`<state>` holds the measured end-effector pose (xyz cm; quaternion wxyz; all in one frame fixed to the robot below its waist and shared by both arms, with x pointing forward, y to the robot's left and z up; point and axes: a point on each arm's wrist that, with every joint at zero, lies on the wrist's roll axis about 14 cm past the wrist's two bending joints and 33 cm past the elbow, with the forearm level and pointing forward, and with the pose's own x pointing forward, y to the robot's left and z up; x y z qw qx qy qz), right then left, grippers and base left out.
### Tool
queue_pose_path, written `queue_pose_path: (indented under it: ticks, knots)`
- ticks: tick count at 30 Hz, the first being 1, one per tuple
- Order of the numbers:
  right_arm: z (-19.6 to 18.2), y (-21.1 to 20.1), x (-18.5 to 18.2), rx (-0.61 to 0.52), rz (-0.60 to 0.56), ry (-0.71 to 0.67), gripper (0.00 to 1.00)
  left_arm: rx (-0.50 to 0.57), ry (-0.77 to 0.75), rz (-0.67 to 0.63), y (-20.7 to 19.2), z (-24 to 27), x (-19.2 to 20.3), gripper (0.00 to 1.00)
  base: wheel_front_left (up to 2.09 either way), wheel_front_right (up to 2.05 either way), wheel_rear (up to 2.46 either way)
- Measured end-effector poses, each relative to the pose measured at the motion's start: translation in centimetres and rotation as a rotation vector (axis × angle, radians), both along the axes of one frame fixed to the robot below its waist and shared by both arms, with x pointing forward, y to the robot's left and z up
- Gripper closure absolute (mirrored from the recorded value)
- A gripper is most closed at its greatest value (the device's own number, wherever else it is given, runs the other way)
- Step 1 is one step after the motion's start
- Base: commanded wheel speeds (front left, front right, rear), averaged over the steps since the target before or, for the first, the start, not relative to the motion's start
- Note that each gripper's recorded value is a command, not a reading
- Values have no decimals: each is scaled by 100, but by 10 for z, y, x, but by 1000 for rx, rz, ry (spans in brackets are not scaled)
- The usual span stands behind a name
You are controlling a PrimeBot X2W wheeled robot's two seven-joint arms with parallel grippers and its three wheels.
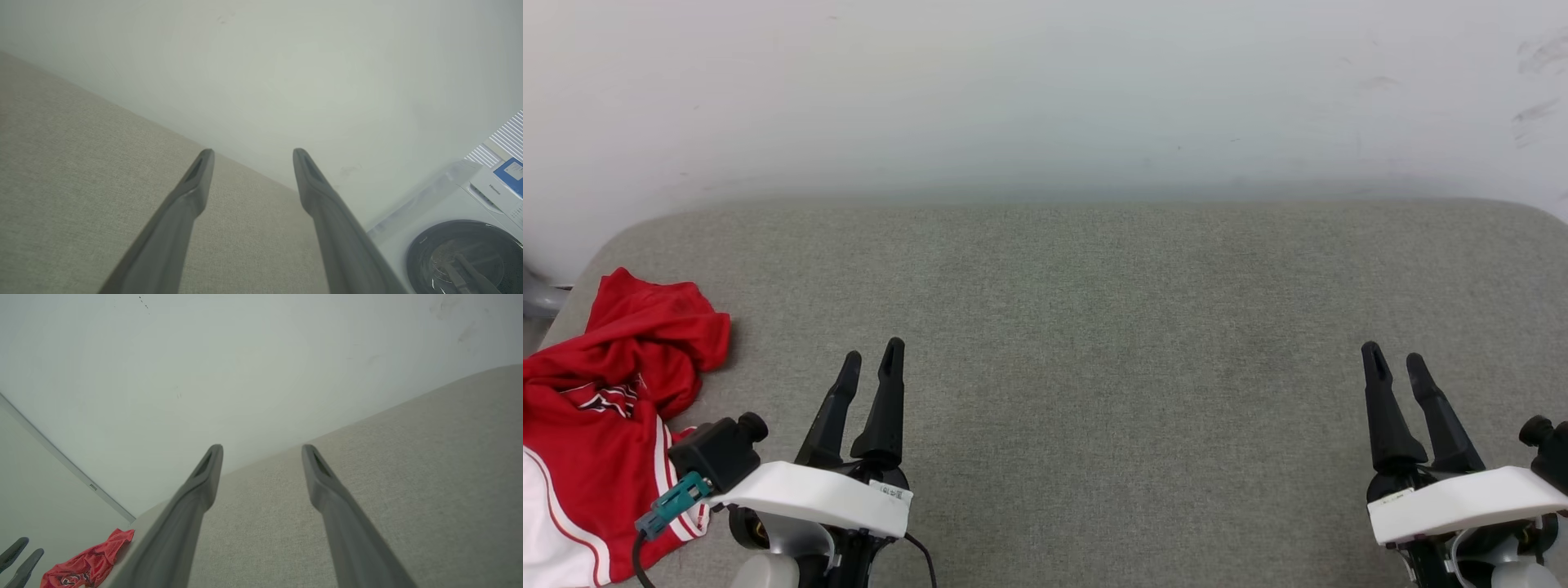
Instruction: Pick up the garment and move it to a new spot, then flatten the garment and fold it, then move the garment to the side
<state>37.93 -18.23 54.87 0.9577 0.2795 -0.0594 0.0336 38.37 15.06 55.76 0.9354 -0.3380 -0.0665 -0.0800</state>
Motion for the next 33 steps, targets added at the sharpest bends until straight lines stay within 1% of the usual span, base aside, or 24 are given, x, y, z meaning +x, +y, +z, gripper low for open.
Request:
queue_pose_path:
  ticks: [16,22,33]
  knots:
    - [-4,-3,-6,-216,-12,26,0,274,-26,31,3,-7,-5,0,0,0,0]
    - [-5,-3,-7,-288,-15,34,0,353,-32,39,3,-10,-6,0,0,0,0]
    - [-11,-5,-10,-385,-22,58,0,448,-39,41,1,-15,-9,0,0,0,0]
